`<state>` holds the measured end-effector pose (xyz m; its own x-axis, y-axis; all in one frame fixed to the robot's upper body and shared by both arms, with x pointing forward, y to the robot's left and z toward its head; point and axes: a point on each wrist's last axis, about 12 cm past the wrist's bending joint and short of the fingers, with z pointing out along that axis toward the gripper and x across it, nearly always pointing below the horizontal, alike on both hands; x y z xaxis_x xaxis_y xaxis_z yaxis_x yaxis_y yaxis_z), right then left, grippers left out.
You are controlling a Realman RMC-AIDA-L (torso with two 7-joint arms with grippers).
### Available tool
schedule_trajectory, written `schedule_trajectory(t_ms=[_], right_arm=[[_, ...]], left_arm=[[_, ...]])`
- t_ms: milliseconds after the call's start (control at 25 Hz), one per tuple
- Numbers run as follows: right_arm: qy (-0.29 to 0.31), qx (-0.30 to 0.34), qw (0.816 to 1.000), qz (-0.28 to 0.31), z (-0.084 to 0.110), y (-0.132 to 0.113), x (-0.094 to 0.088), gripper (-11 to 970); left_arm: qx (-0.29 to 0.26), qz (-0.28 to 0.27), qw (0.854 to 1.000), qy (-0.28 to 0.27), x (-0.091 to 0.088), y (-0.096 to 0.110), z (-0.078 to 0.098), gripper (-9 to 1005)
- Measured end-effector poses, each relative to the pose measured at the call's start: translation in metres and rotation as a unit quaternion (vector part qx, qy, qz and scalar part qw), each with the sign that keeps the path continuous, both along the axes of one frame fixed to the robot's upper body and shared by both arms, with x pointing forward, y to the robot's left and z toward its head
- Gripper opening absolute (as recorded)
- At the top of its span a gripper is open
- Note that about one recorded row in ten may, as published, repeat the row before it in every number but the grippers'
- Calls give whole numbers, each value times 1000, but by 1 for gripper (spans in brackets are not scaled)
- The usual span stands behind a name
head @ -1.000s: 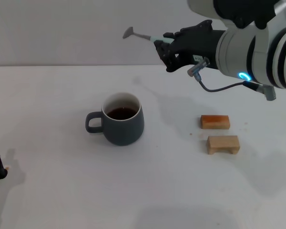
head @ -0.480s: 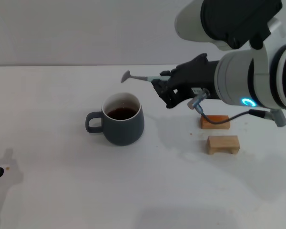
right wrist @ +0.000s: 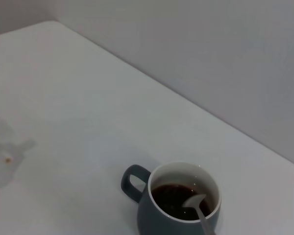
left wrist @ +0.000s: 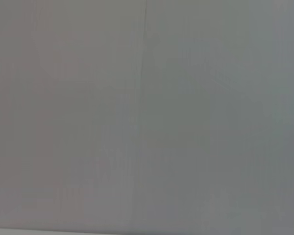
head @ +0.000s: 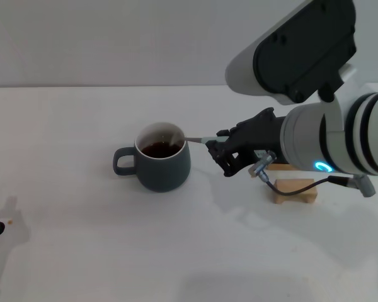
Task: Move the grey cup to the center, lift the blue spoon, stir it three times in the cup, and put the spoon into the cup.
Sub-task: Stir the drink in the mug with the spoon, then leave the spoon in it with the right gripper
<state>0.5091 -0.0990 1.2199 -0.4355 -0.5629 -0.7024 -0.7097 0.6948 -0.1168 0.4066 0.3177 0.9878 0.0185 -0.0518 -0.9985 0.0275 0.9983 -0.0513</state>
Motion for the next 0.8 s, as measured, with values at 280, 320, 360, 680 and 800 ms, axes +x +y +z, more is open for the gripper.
schedule_trajectory(t_ms=[280,320,360,680,800], right_arm=[[1,1,1000,3,-9,5,7,161],[1,1,1000,3,-9,5,7,161],[2,2,1000,3,-10,6,8,161],[24,1,1000,18,-23,18,15,162],[23,4,1000,18,-23,18,16,162]], left_arm=[[-1,0,1000,0,0,0,0,-2],[-1,0,1000,0,0,0,0,-2],[-1,0,1000,-1,-1,0,0,-2],[0,0,1000,0,-1,0,0,-1],[0,1,1000,0,-1,1,0,-1]])
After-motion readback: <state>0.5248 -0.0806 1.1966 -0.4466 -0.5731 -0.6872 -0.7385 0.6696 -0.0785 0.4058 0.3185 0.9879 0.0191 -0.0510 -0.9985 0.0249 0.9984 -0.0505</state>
